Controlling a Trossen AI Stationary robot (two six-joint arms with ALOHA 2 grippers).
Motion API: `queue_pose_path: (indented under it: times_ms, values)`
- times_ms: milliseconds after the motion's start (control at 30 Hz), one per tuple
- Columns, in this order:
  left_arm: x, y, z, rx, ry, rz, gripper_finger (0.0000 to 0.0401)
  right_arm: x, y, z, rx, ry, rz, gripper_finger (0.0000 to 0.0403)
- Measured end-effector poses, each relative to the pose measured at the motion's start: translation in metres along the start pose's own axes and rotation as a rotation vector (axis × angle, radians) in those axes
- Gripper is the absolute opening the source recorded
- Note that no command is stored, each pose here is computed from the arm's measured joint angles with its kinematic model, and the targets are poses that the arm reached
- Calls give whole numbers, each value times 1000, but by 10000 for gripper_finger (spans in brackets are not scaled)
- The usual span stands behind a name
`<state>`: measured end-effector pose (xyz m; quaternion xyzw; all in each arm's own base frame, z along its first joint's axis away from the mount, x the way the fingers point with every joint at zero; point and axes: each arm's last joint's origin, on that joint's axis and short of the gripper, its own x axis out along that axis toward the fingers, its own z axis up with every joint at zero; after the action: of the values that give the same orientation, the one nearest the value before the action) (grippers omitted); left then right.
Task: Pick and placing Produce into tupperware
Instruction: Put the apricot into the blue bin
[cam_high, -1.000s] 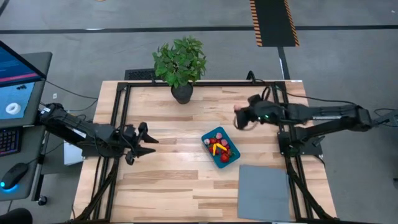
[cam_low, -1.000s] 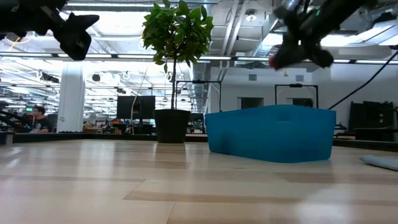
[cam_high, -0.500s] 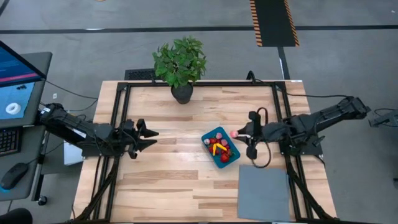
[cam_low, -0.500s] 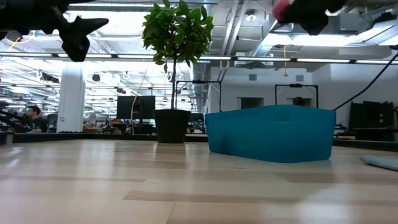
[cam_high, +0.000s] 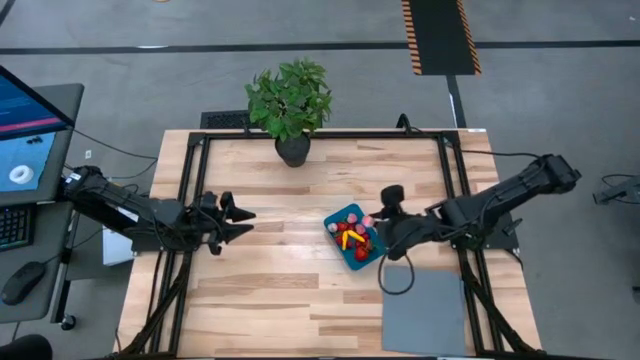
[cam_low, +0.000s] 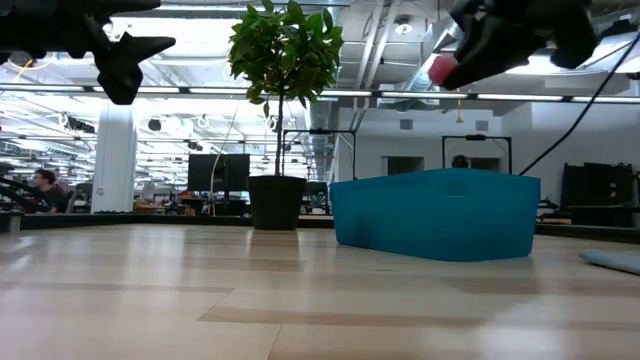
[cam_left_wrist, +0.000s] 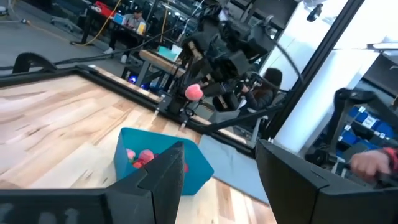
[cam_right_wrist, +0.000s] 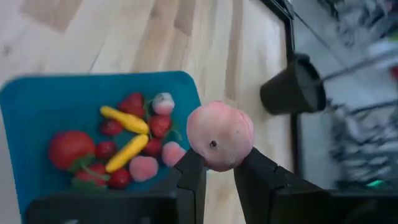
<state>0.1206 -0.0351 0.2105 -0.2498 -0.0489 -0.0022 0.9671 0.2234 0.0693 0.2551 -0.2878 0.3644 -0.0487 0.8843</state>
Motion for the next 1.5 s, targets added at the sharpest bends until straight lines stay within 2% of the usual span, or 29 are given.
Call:
queue_pose_path:
  times_ms: [267,433,600,800,933,1100,1333,1500]
  values:
    - [0,4,-7,-14,72,37,187,14,17,33,-385,115,30,93]
    - [0,4,-9,-41,89,36,187,34,30,40,-464,257,131,94]
    - [0,4,-9,-49,90,36,187,52,35,42,-406,335,308,94]
    - [-1,4,-9,-49,96,32,187,63,34,43,-353,336,423,95]
    - [0,4,-9,-50,95,32,187,73,21,41,-194,325,509,95]
    - [-1,4,-9,-50,96,32,187,84,2,35,-92,352,491,95]
    - [-1,4,-10,-51,109,11,187,92,-10,35,19,324,467,98]
    - [-1,4,-10,-45,109,10,187,94,-15,33,60,334,457,134]
